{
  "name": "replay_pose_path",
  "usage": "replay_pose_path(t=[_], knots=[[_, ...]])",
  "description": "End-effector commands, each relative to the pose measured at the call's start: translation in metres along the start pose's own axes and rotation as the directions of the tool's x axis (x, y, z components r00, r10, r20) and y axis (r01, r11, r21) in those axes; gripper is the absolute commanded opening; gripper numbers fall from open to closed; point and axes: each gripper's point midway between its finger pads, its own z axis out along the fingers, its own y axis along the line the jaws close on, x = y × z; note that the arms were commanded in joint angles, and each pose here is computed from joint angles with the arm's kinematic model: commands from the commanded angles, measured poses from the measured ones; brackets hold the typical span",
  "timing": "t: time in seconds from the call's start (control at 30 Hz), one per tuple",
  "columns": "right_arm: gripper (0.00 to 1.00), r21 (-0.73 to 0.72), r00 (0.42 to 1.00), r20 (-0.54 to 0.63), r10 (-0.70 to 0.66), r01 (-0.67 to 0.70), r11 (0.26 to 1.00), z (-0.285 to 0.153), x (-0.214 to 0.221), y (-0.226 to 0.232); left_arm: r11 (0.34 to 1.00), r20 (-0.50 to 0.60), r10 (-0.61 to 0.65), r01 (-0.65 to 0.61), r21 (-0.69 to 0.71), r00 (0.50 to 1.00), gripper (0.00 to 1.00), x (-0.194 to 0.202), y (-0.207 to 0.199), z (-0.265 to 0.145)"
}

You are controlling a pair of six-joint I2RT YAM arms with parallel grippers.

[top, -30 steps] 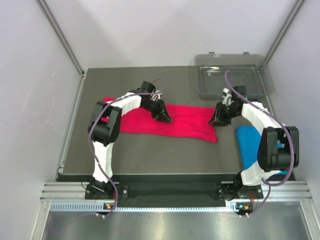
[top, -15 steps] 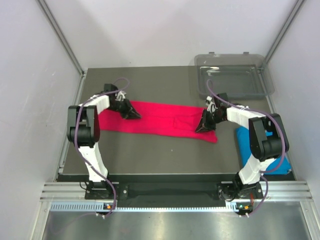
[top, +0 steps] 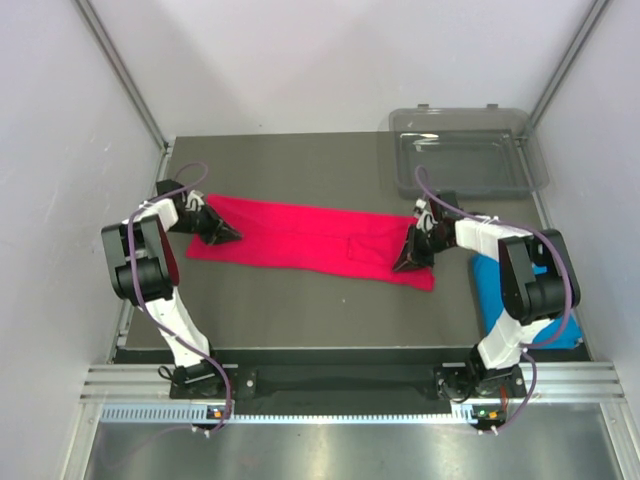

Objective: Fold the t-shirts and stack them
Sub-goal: Fold the tshirt

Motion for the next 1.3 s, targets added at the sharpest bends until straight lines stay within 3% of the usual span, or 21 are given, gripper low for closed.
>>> replay_pose_path(t=[0.0,0.13,0.4,0.53,0.7,0.87,1.07,1.27], knots=[[0.07,-0.006,0.993,0.085,-0.085,0.086,0.996,-0.024,-0.026,0.022,0.999,0.054,0.027,-0.025,-0.031,0.998,0.14,-0.003,0.006,-0.017],[0.09,-0.038,0.993,0.09,-0.071,0.074,0.996,-0.023,-0.017,0.027,0.999,0.114,0.014,-0.008,-0.054,0.993,0.14,-0.009,0.016,-0.022],[0.11,0.035,0.999,0.025,0.041,-0.042,0.998,-0.001,0.012,-0.038,0.981,0.138,-0.047,0.072,-0.183,0.989,0.13,-0.019,0.067,-0.006],[0.19,0.1,0.999,0.037,0.022,-0.026,0.995,-0.014,0.008,-0.048,0.964,0.147,-0.076,0.111,-0.243,0.986,0.1,-0.017,0.09,-0.013],[0.25,0.136,0.994,0.107,-0.037,0.023,0.99,-0.046,-0.015,-0.027,0.954,0.285,0.043,0.045,-0.297,0.958,0.12,-0.027,0.071,-0.055],[0.34,0.104,0.986,0.153,-0.06,0.045,0.994,-0.062,-0.027,-0.007,0.976,0.394,0.095,-0.007,-0.219,0.914,0.18,-0.028,0.037,-0.079],[0.4,0.112,0.994,0.107,-0.013,0.001,0.994,-0.044,-0.01,-0.031,0.983,0.343,0.052,0.011,-0.181,0.938,0.18,-0.018,0.04,-0.068],[0.46,0.24,0.997,0.076,-0.031,0.011,0.971,-0.037,0.018,-0.071,0.983,0.433,0.088,-0.009,-0.181,0.897,0.22,-0.011,0.021,-0.097]])
